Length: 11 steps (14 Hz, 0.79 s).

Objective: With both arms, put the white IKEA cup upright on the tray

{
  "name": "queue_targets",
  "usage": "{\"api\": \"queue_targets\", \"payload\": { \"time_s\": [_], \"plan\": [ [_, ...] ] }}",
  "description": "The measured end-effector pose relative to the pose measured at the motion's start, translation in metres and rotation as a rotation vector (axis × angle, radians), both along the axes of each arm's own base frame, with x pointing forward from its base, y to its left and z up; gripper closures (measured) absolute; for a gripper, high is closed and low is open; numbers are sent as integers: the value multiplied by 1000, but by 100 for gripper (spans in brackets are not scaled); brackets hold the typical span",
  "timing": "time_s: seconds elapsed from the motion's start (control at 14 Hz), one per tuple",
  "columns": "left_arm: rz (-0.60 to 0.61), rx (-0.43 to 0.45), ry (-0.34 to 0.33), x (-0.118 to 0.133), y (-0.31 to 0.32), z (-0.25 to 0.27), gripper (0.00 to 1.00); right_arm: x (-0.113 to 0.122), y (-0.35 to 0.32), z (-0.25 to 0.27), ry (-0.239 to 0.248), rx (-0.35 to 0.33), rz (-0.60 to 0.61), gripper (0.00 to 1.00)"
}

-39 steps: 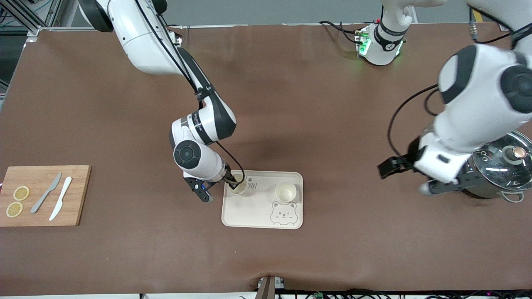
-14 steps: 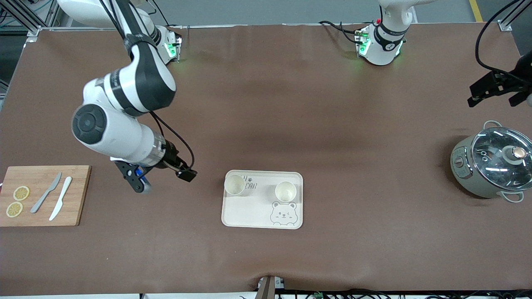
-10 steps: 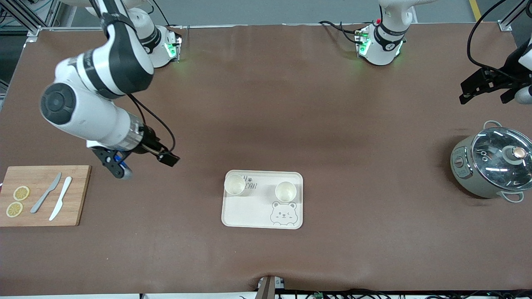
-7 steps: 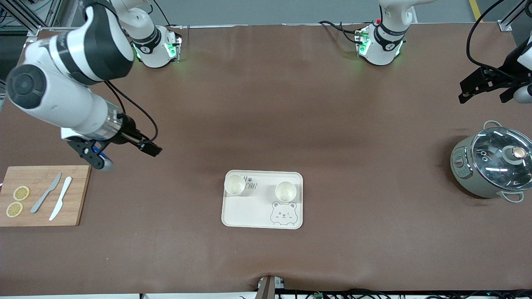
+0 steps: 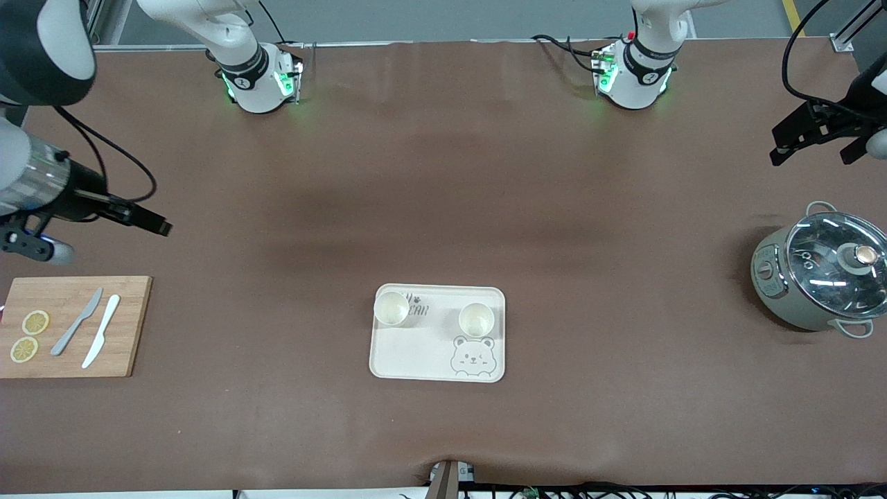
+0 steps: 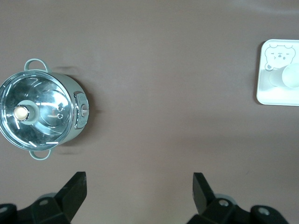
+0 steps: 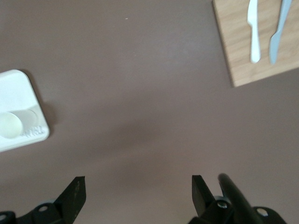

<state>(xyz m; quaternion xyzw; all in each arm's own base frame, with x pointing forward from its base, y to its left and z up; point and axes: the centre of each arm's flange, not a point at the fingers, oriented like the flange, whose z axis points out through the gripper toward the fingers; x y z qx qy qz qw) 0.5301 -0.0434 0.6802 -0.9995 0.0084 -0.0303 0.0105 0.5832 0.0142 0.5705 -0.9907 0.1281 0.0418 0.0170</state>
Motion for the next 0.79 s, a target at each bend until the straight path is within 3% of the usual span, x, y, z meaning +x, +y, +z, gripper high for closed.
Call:
{"api": "queue_targets", "payload": {
  "time_s": [0.43,0.79],
  "plan": [
    [-4,-7,25,-4,0,-2,0,-27,-91,31,-14,10,203,0],
    [-6,-4,20,-14,-1,-9,0,-46,-115,50,-28,20,216,0]
  ]
}}
